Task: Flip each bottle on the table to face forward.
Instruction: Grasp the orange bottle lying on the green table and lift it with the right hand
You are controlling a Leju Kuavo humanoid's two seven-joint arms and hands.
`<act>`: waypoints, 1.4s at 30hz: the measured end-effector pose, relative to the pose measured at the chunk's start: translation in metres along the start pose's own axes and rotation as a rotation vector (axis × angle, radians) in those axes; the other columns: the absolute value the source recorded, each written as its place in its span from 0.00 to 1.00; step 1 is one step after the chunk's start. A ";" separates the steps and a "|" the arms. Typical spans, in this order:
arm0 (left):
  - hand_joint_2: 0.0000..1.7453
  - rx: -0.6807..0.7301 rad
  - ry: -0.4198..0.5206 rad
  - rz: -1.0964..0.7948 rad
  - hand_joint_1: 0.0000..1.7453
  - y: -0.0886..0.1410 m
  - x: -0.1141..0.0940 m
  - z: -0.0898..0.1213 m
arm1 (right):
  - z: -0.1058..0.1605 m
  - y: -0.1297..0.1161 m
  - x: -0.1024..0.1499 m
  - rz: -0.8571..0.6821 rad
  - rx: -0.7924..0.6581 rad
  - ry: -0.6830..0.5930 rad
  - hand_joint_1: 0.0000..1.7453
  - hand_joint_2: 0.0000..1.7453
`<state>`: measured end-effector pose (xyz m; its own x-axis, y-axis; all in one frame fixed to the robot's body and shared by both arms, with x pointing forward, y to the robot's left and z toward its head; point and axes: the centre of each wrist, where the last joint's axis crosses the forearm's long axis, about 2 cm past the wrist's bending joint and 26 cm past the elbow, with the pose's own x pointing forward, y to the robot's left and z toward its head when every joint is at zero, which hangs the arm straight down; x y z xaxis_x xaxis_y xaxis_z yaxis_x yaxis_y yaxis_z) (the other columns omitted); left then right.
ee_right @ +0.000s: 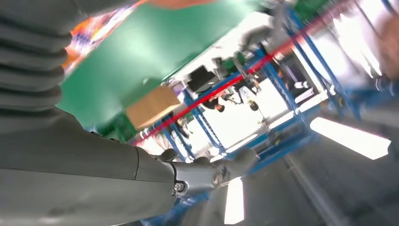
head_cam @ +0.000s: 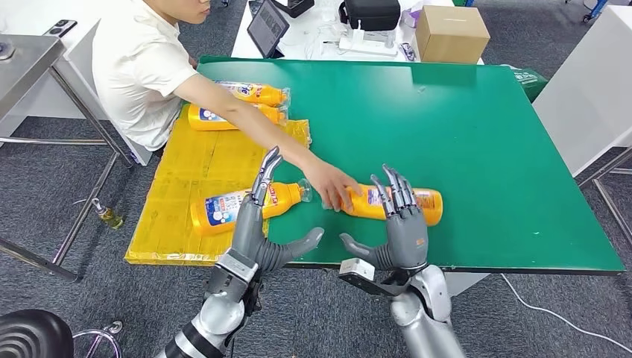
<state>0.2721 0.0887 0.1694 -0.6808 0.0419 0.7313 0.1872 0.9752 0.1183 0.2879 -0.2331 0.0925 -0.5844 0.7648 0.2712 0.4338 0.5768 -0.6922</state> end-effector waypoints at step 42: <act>1.00 -0.110 0.005 0.144 0.00 -0.012 0.010 -0.002 | -0.011 0.019 -0.105 0.289 0.715 0.245 0.00 1.00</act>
<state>0.2646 0.0772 0.1769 -0.6383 0.1780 0.7490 0.3589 0.9295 0.0849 0.3652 -0.2996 0.0587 -0.3138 0.9445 0.0977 -0.0471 0.0873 -0.9951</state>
